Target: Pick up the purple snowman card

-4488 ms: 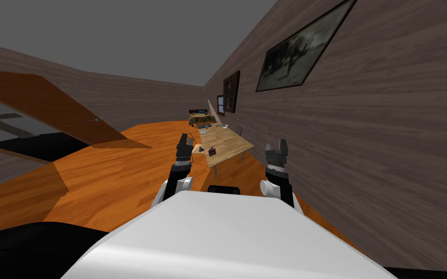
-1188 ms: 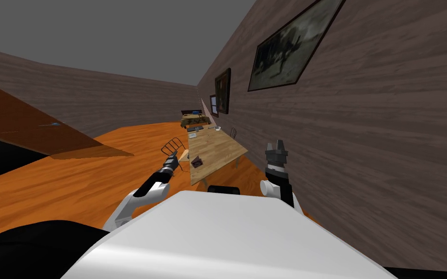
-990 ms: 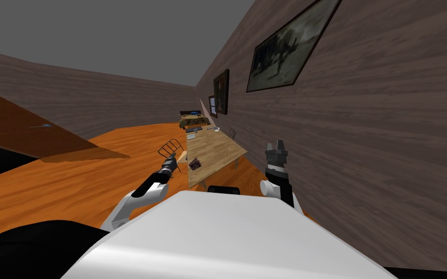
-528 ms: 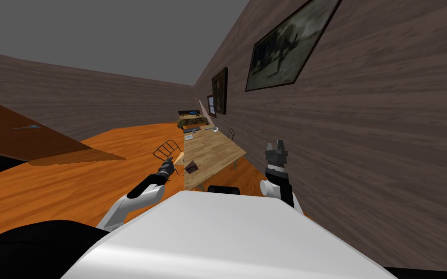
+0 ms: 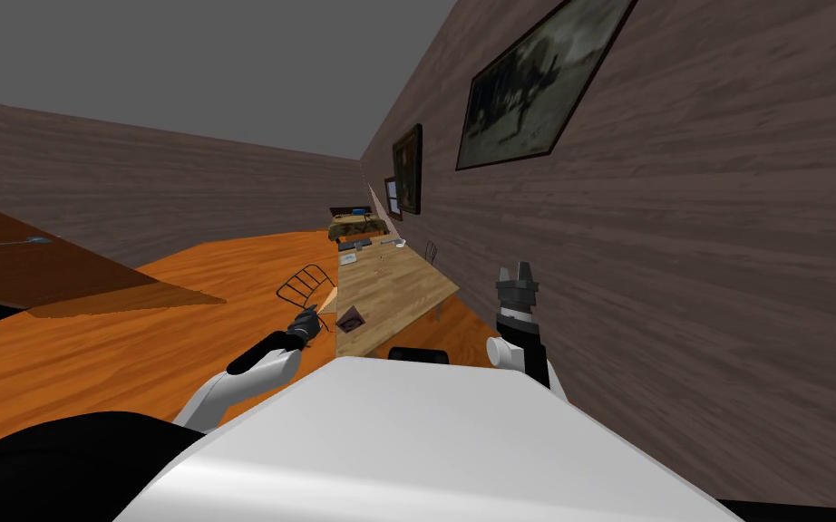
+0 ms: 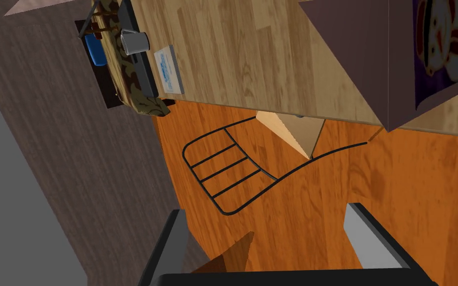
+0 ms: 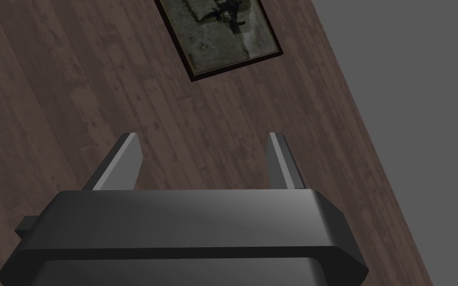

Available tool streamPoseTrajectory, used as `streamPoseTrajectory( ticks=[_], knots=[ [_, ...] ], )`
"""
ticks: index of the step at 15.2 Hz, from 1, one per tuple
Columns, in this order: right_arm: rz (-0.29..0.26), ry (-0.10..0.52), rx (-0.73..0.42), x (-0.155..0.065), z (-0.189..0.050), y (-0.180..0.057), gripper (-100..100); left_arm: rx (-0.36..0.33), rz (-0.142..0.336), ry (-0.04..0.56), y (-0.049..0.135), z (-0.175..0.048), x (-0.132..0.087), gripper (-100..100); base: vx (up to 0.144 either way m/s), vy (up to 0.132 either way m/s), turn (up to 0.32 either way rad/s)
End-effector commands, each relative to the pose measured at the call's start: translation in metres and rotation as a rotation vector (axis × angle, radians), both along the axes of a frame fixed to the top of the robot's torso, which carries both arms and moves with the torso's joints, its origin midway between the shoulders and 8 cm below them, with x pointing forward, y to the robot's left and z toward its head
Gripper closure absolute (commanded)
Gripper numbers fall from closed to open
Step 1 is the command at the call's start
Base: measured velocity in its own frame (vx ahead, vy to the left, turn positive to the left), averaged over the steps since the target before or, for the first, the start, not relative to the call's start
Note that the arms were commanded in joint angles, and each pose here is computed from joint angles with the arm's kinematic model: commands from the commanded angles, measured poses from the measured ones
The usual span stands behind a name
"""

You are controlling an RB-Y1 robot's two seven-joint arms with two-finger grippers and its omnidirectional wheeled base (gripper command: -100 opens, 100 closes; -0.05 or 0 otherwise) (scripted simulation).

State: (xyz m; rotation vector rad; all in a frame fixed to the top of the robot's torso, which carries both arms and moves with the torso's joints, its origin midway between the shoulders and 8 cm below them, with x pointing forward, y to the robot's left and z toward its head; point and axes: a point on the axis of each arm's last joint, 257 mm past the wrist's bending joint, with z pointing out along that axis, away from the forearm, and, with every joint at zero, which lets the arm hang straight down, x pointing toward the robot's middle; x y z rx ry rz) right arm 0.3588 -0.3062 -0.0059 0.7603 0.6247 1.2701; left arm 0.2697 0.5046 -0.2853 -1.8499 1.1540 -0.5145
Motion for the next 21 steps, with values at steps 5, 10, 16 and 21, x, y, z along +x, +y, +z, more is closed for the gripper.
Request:
streamPoseTrajectory(
  ticks=[5, 10, 16, 21],
  knots=[
    [0.0, 0.0, 0.0, 0.0, 0.0, 0.0, 0, -0.102, 0.095, 0.09, 0.007, -0.028, -0.035, -100, 0.072, -0.035, -0.029],
    [0.0, 0.0, 0.0, 0.0, 0.0, 0.0, 0, -0.168, 0.15, 0.138, 0.007, -0.044, -0.056, -100, 0.08, -0.032, -0.027],
    [0.0, 0.0, 0.0, 0.0, 0.0, 0.0, 0, -0.31, 0.254, 0.2, -0.008, -0.074, -0.092, -100, 0.085, -0.025, -0.033],
    [0.0, 0.0, 0.0, 0.0, 0.0, 0.0, 0, -0.333, 0.266, 0.199, -0.012, -0.087, -0.09, -100, 0.05, -0.005, -0.007]
  ],
)
